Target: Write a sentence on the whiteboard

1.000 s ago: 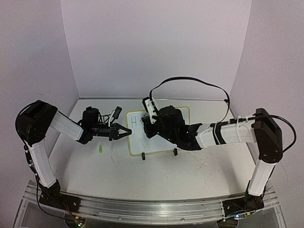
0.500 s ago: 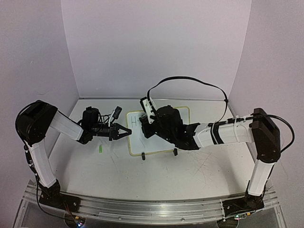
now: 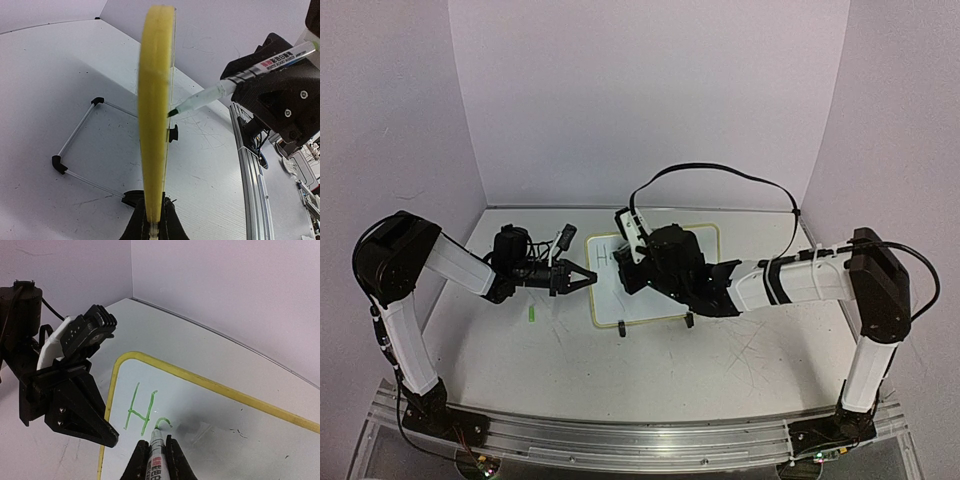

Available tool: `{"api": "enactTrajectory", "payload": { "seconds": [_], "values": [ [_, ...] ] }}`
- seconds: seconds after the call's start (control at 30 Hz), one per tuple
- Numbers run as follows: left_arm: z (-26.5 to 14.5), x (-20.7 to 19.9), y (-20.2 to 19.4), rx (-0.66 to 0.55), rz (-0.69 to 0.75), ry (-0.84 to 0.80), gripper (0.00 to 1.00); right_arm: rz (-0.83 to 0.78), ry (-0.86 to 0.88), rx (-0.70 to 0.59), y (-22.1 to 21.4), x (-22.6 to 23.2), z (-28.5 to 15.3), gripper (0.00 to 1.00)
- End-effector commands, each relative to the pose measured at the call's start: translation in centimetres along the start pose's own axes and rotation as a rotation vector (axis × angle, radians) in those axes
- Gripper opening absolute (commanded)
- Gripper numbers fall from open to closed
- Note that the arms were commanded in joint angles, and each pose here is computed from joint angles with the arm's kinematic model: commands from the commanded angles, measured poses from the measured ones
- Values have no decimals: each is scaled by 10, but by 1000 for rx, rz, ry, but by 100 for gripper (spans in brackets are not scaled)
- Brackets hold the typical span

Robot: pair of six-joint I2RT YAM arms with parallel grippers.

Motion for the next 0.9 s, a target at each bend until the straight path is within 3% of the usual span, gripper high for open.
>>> {"api": "enactTrajectory", "payload": {
  "seconds": [0.0,0.87],
  "values": [
    [-1,3,7,-6,41,29,0,12,-25,14,-5,-7,-5,0],
    [-1,3,6,-5,39,29,0,14,-85,-83,20,-15,-12,0]
  ]
}}
Point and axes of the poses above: each gripper's point midway between its finger pads, its own z axis out along the fingers, its own x axis along the line the jaws close on, y = z × x, the point moved 3 cm from there along -z, back along the fingers, and after that the axes turned 11 degrees about z, right-handed, at the moved point
